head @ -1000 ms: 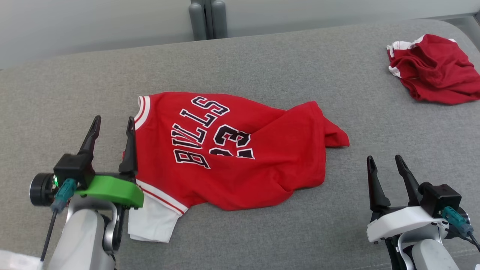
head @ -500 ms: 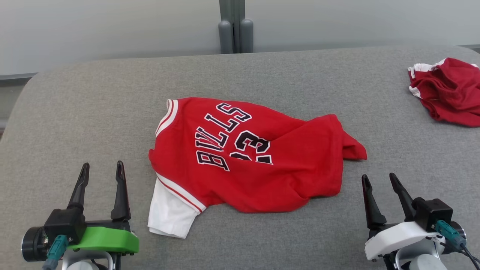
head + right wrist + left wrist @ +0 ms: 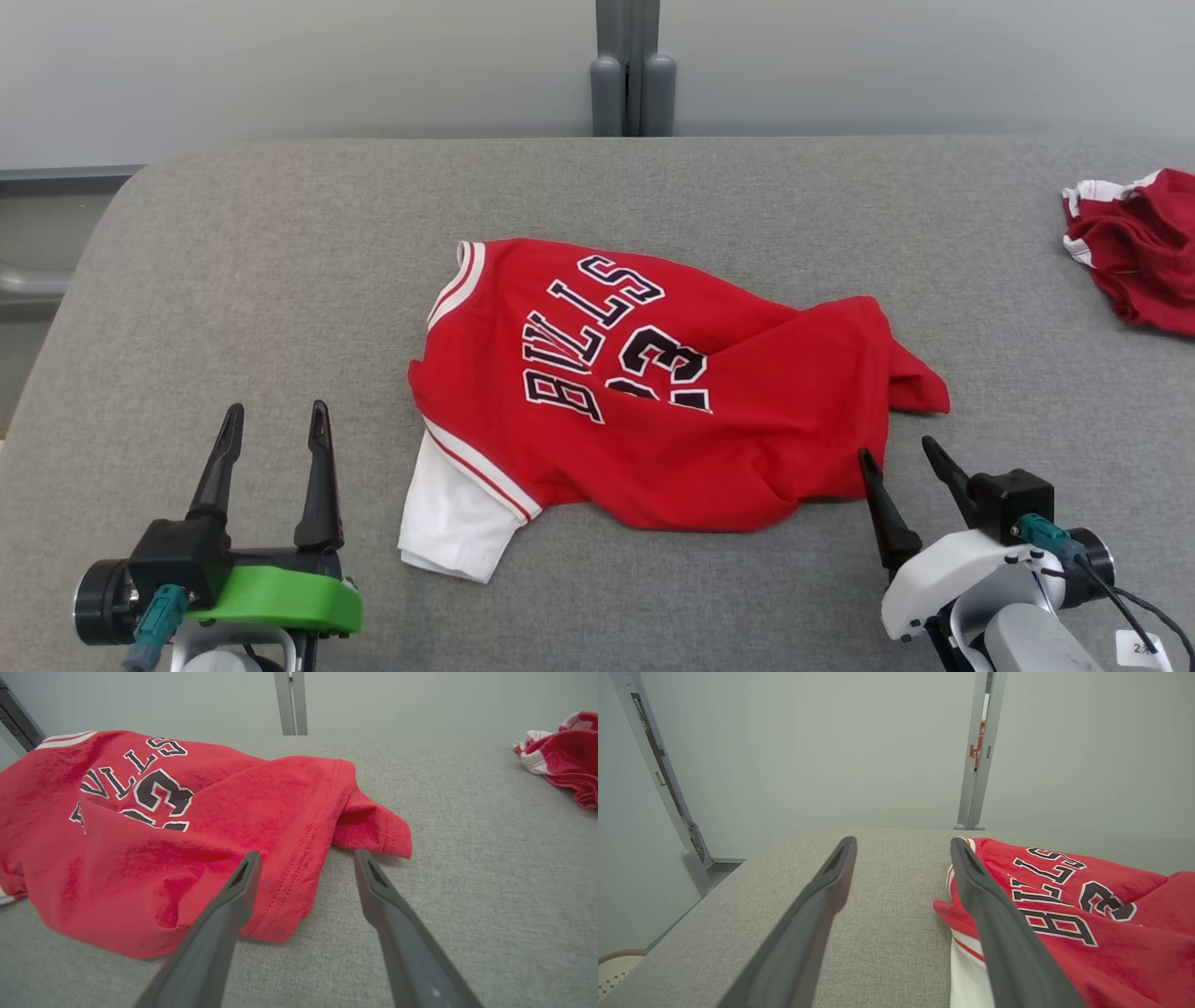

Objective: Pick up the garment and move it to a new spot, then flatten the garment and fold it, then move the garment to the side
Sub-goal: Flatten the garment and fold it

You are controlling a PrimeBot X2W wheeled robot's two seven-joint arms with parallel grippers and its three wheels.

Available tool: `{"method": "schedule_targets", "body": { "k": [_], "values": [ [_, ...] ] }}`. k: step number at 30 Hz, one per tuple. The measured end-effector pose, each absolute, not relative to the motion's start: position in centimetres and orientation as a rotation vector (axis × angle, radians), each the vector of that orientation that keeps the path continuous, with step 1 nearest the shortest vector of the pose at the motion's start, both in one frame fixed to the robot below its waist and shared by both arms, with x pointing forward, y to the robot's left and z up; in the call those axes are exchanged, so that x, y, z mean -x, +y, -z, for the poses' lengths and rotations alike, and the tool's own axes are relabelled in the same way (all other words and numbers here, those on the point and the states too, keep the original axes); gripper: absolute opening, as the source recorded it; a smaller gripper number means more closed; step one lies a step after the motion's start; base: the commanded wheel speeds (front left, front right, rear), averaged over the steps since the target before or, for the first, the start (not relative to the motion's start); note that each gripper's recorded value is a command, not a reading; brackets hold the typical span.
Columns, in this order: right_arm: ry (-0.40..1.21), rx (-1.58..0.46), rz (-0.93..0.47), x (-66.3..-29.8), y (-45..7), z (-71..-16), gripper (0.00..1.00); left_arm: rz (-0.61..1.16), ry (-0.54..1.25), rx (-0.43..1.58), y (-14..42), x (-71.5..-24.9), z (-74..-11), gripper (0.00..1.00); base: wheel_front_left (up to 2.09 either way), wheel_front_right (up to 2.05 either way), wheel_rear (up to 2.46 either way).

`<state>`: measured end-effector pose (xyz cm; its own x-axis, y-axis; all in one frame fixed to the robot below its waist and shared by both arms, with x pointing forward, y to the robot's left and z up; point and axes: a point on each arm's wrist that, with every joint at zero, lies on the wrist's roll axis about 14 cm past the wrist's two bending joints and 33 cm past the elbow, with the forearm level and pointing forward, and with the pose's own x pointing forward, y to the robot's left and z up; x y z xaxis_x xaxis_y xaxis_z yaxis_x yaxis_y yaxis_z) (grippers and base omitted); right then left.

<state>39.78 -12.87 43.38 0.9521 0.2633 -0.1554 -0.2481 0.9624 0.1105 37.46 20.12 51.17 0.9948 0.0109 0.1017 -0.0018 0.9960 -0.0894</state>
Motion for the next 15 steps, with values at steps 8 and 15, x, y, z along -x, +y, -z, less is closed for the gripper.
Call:
{"method": "schedule_targets", "body": {
  "k": [8, 15],
  "values": [
    [0.315, -0.085, -0.312, -40.0, -10.8, -39.5, 1.0, -0.02, -0.082, 0.093, 20.4, -36.7, -50.5, 1.0, 0.0, 0.0, 0.0],
    [0.337, -0.117, -0.332, -40.8, -9.7, -39.2, 0.0, -0.03, -0.063, 0.095, 20.8, -36.5, -49.9, 1.0, 0.0, 0.0, 0.0]
  ]
}}
